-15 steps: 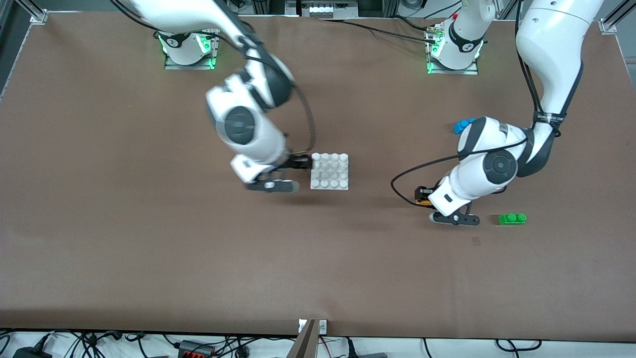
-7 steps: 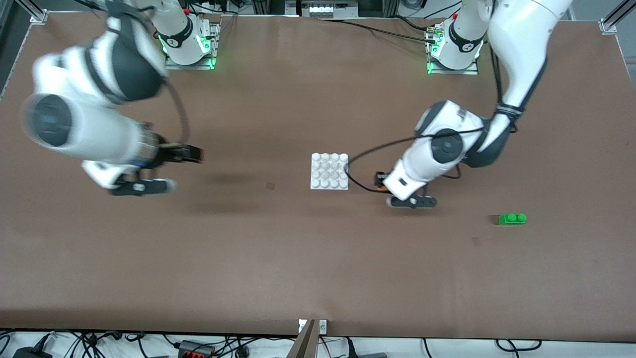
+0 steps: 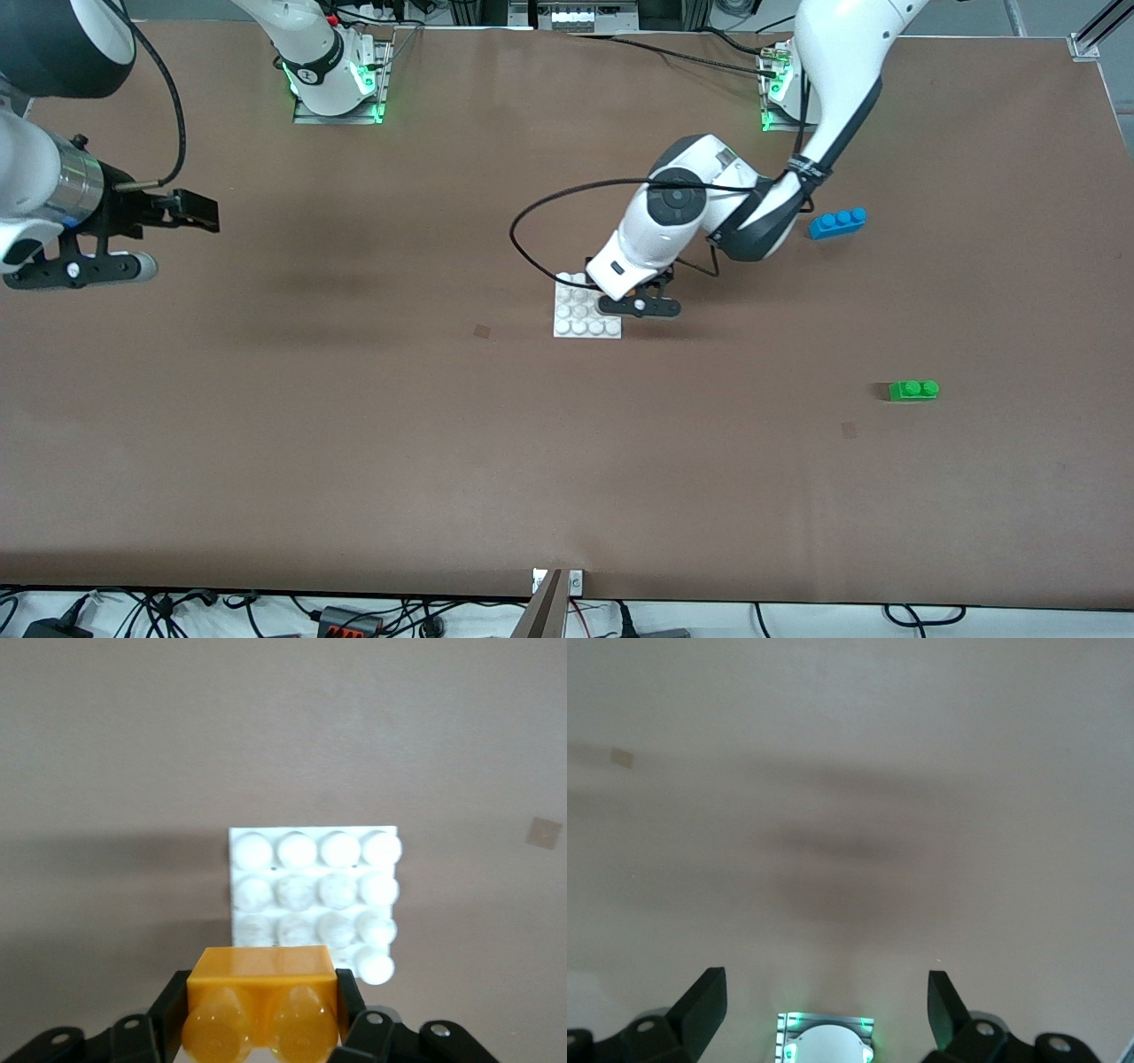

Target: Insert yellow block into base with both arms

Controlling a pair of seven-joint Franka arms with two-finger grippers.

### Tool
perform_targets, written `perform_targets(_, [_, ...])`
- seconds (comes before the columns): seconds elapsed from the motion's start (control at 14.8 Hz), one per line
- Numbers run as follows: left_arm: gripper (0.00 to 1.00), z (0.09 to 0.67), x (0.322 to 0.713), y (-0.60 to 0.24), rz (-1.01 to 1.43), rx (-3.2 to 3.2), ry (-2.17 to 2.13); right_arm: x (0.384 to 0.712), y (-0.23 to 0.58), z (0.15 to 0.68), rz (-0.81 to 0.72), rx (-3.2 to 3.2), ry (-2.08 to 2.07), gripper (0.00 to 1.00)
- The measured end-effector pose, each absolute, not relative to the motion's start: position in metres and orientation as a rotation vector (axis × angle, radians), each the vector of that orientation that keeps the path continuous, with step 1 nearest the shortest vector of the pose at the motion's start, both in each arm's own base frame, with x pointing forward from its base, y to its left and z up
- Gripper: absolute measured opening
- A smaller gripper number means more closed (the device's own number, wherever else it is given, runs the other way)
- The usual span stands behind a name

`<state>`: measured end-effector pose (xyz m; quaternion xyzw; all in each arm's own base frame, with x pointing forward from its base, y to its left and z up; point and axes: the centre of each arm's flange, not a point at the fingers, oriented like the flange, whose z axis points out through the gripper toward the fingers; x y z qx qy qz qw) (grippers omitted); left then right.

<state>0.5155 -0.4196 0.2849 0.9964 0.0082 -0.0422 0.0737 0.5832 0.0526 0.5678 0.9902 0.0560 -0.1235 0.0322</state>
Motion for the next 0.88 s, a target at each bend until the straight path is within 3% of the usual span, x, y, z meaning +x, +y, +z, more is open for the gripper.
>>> perform_targets(0.27, [0.69, 0.258, 0.513, -0.431, -0.099, 2.992, 0.058, 0.571, 0.008, 0.566, -0.336, 3.067, 0.15, 1.0])
perform_targets(0.61, [0.69, 0.227, 0.498, -0.454, -0.07, 3.005, 0.09, 0.549, -0.063, 0.608, -0.078, 3.176, -0.022, 1.0])
perform_targets(0.88, [0.69, 0.226, 0.496, -0.456, -0.03, 3.03, 0.039, 0.541, -0.063, 0.602, -0.079, 3.183, -0.016, 1.0])
